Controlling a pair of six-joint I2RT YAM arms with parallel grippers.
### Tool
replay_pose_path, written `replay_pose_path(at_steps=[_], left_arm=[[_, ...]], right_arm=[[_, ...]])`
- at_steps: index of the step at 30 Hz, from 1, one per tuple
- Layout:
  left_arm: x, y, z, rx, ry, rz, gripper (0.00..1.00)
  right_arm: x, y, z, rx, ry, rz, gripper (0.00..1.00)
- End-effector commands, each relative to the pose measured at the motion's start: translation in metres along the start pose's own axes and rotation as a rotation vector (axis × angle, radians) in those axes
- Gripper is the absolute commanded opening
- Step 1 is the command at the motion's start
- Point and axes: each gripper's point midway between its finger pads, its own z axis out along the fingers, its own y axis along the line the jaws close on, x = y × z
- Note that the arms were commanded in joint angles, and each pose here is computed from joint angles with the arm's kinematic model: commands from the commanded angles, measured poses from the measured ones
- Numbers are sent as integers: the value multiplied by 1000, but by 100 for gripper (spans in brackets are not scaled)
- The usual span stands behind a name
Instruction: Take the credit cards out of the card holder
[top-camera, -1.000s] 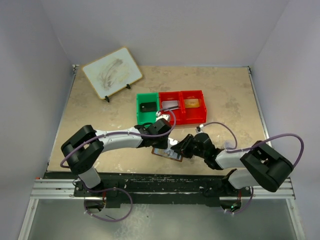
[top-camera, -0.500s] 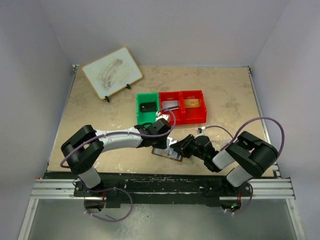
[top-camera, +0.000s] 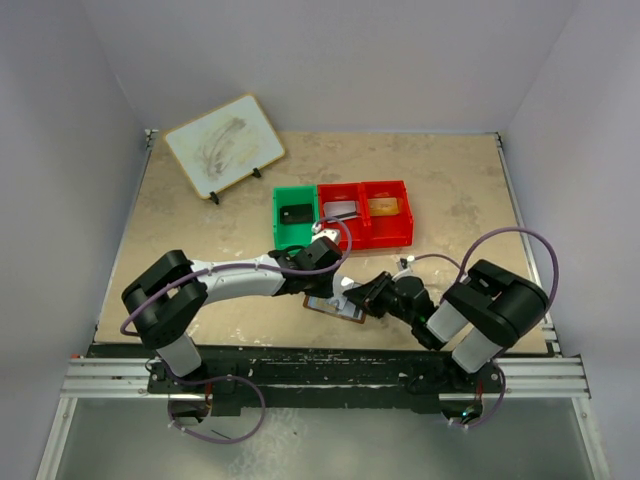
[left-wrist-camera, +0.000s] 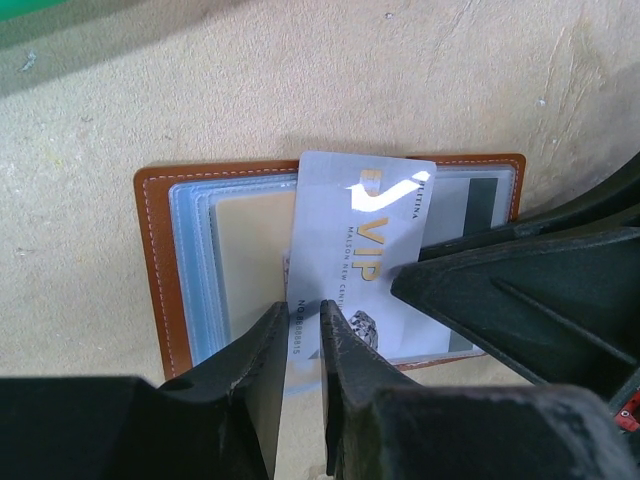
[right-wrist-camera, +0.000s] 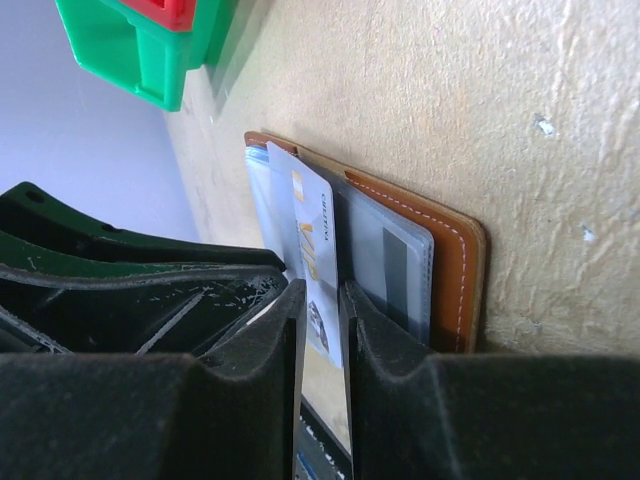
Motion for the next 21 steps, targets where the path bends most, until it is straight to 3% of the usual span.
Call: replay_pose_path(at_steps=[1,8,21], left_arm=[[24,19,4,-55,70,32,17],[23,22,3,-68,57,17,16],[21,17,3,-44,61,14,16]], right_arm=[[-5,-7,-3,-1,-27,-20,23],[-8,6,-3,-83,-44,-55,31],[9,7,4,-142,48,-70,28]])
